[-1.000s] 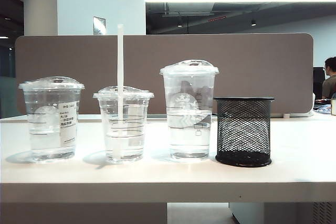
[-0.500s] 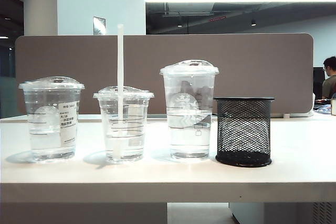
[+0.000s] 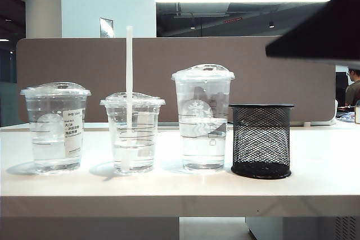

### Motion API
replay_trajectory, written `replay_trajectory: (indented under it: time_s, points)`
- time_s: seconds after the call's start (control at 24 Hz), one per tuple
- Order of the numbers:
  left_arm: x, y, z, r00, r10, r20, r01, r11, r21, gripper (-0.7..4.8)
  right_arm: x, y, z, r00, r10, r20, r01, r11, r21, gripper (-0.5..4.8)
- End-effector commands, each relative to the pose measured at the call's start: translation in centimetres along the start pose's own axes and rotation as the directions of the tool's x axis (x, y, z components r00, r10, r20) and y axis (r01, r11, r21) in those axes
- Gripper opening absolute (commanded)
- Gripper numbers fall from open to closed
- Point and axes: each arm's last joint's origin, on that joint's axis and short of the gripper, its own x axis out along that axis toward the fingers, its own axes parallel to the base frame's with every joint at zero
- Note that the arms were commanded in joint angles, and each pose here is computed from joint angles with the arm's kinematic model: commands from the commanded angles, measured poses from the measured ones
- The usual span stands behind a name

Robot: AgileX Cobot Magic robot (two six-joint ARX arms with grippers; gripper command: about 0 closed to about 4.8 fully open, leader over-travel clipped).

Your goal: Pick up the straw and insert it into the small coffee cup.

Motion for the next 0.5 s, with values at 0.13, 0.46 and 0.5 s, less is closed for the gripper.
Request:
replay_trajectory:
  time_s: [0.13,0.46,0.5]
  points:
    - [-0.01,-0.01,0.18,1.000,0.000,0.017,-0.001,1.000,0.005,0.22,-0.01,0.01,0.01,1.000,0.001,0.000,-0.001,1.000,0.003,0.00]
    - [-0.01,-0.01,0.18,1.000,0.000,0.017,-0.001,1.000,0.005,0.22,-0.73,-0.36,0.12,0.998,-0.065,0.023,0.066,0.998,-0.013,0.00]
    - [-0.01,-0.01,0.18,1.000,0.002,0.016,-0.002,1.000,0.005,0.22,-0.93,-0.65,0.08,0.996,-0.085,0.026,0.085,0.996,-0.007,0.00]
